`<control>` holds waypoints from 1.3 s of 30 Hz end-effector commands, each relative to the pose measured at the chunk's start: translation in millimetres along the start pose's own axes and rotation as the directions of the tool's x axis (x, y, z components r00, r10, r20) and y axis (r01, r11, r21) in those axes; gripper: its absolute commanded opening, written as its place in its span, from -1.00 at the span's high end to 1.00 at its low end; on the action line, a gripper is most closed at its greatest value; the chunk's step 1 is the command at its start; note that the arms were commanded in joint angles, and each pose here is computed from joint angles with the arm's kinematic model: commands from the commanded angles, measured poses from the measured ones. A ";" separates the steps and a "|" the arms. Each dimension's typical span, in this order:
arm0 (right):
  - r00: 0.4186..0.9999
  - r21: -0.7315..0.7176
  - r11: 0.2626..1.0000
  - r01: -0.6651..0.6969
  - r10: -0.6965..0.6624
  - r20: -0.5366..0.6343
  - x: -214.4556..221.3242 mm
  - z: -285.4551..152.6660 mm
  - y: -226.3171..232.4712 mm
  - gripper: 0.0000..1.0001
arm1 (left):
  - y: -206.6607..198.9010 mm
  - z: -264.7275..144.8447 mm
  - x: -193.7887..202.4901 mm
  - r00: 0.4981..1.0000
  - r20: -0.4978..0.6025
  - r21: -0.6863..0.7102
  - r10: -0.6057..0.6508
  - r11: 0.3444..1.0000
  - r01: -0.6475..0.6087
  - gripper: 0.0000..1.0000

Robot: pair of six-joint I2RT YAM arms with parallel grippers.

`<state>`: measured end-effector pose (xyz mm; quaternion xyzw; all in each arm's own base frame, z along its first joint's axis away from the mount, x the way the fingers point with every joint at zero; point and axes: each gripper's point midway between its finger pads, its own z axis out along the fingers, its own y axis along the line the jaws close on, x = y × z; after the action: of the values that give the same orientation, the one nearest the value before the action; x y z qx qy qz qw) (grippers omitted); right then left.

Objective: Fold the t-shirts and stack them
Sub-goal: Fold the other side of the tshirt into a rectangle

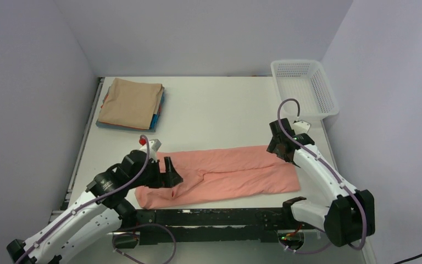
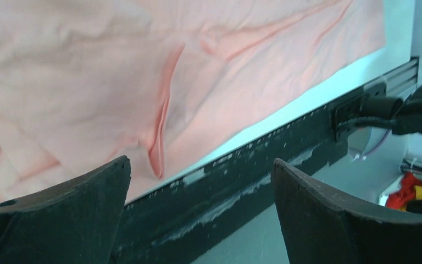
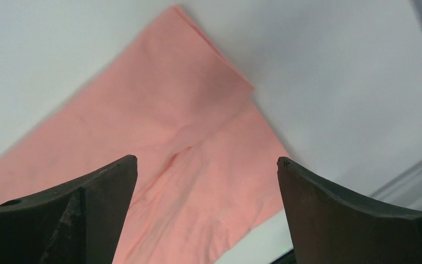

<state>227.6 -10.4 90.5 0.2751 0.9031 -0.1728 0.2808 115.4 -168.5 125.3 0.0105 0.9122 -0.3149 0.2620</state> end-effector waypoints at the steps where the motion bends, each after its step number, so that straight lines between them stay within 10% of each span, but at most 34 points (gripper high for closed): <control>1: 0.999 -0.327 0.945 0.034 -0.022 0.041 -13.8 -20.4 51.7 -1.00 | -15.1 18.8 -44.0 0.989 0.118 -0.016 0.087 0.996 -0.086 -0.99; 21: 0.996 -0.421 0.903 0.081 -0.085 0.010 5.0 -20.3 64.7 -1.00 | -54.5 87.9 53.7 0.870 -0.333 0.205 0.363 0.929 -0.309 -0.99; 39: 0.994 -0.479 0.872 0.105 -0.102 0.032 3.9 -28.9 69.8 -1.00 | -100.2 79.8 38.0 0.887 -0.196 0.208 0.419 0.901 -0.380 -0.99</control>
<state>248.3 53.9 88.2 0.1662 0.9356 0.0195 0.3107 77.9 -292.6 87.7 0.2864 0.8847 -0.3358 0.1501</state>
